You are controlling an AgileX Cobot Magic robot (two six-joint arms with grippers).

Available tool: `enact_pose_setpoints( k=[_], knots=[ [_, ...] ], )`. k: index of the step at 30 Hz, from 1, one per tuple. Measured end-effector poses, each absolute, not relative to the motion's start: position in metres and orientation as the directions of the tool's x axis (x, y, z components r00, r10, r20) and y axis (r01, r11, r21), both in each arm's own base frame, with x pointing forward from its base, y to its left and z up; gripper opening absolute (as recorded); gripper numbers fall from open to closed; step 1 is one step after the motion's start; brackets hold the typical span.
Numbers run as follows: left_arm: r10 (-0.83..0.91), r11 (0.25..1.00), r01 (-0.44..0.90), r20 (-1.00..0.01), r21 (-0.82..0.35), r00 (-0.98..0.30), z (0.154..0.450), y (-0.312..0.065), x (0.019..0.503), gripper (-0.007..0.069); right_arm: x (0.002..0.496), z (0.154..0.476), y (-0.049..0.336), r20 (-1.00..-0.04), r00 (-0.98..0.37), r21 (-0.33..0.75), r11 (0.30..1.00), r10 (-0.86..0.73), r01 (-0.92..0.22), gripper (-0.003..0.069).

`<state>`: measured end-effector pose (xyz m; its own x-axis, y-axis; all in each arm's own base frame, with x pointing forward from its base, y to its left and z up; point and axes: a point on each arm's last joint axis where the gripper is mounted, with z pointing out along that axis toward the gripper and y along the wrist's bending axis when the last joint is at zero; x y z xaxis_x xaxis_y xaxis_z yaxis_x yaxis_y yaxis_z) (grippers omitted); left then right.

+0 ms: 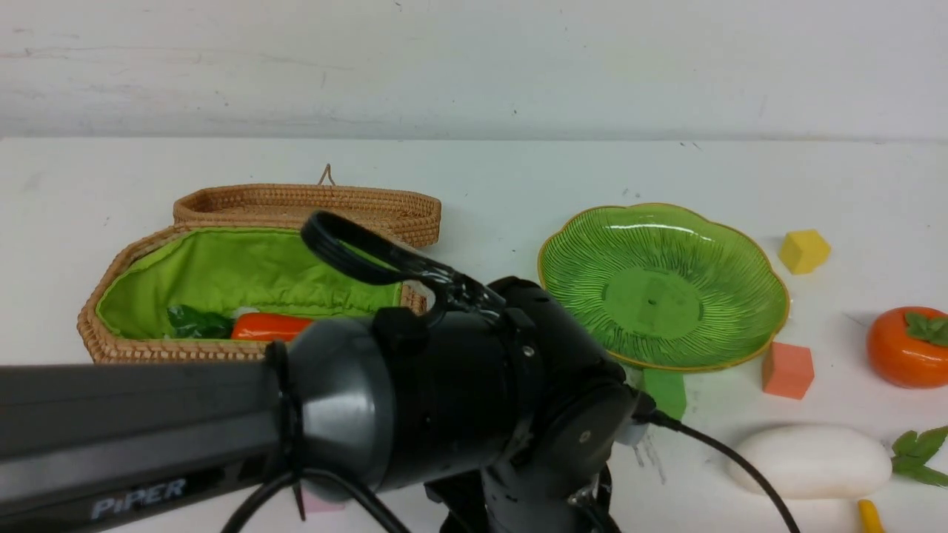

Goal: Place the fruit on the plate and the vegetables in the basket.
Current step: Grab a mangosteen with your left arm and put it on the plate on the right

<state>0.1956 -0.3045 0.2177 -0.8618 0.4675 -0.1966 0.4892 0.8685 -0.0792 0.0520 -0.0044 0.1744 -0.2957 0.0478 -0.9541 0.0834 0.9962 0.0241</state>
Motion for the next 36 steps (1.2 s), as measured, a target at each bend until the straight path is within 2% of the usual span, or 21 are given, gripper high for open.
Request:
enact_pose_setpoints(
  k=[8, 14, 20, 36],
  knots=[
    [0.424, 0.902, 0.431, -0.147, -0.024, -0.894, 0.190, -0.308, 0.202, 0.0599, 0.052, 0.174, -0.004, -0.954, -0.296, 0.024, 0.996, 0.048, 0.083, 0.0242],
    [0.424, 0.897, 0.441, -0.196, -0.046, -0.884, 0.191, -0.312, 0.205, 0.0589, 0.052, 0.174, -0.004, -0.954, -0.296, 0.024, 0.996, 0.048, 0.083, 0.0242],
    [0.429, 0.894, 0.445, -0.204, -0.041, -0.880, 0.191, -0.312, 0.205, 0.0542, 0.052, 0.174, -0.004, -0.954, -0.296, 0.024, 0.996, 0.048, 0.083, 0.0242],
    [0.453, 0.890, 0.455, -0.124, 0.018, -0.883, 0.189, -0.304, 0.201, 0.0542, 0.052, 0.174, -0.004, -0.954, -0.296, 0.024, 0.996, 0.048, 0.083, 0.0242]
  ],
)
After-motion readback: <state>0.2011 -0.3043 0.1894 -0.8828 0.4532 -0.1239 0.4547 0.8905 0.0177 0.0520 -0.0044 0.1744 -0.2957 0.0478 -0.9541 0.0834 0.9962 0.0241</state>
